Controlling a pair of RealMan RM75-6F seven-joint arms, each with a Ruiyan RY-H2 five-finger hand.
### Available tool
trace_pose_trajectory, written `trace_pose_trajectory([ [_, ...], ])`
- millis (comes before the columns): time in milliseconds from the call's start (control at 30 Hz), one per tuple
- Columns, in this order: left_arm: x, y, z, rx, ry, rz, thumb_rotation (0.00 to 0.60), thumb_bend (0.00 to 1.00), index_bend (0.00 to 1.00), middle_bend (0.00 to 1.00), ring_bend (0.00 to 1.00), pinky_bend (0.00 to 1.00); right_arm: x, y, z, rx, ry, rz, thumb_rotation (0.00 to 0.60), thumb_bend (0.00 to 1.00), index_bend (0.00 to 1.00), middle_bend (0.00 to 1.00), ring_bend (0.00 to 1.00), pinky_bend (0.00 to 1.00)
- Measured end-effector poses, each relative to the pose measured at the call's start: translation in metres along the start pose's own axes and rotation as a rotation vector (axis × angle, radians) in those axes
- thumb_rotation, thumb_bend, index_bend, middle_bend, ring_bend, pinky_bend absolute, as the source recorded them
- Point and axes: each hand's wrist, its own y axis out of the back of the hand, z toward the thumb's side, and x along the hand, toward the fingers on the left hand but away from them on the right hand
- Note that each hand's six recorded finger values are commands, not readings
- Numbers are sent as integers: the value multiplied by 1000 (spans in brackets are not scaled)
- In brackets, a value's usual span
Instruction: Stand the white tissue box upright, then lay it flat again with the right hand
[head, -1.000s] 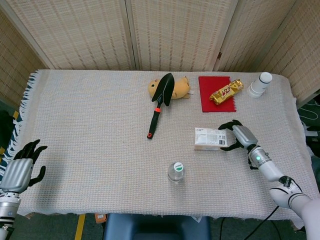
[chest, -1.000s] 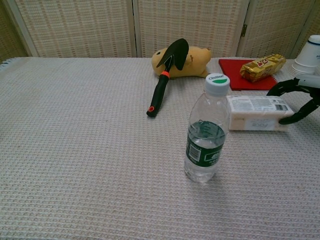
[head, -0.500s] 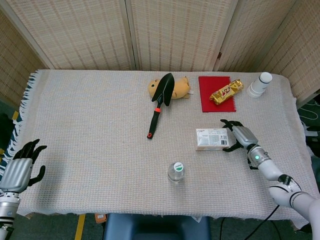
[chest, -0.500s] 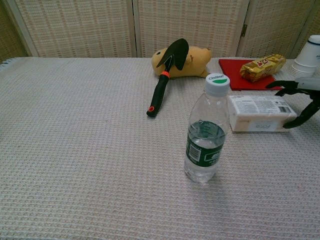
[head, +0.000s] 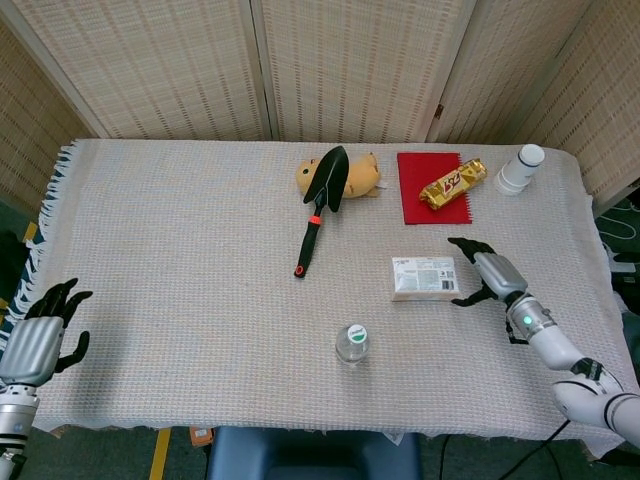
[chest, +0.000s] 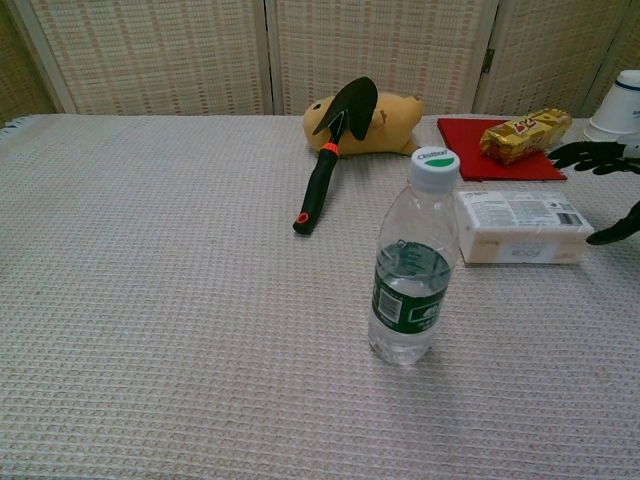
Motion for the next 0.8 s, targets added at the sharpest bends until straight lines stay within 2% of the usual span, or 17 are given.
trace_pose_trajectory([
  [100,1,-1,0,-1,-1,-4,600,487,183,0,0,174,34,0,8,-14,44,-79,600,8,1,19,0,0],
  [167,1,-3,1,2,-4,-11,600,487,183,0,0,174,60,4,10,29,54,-162,600,7,1,19,0,0],
  [233,2,-4,2,5,-8,-14,600,487,183,0,0,173,88,8,5,94,26,-246,600,8,1,19,2,0],
  [333,2,-6,3,9,-10,-17,600,486,183,0,0,174,122,10,-9,186,-52,-330,600,8,13,19,8,0],
  [433,3,-7,3,11,-5,-19,600,486,183,0,0,174,148,10,-30,223,-140,-366,600,8,21,19,8,0],
  [533,4,-6,2,13,-2,-15,600,486,183,0,0,174,173,13,-47,215,-212,-391,600,8,21,19,8,0],
  [800,5,-5,1,9,0,4,600,486,183,0,0,174,189,30,-52,193,-243,-426,600,8,21,19,8,0],
])
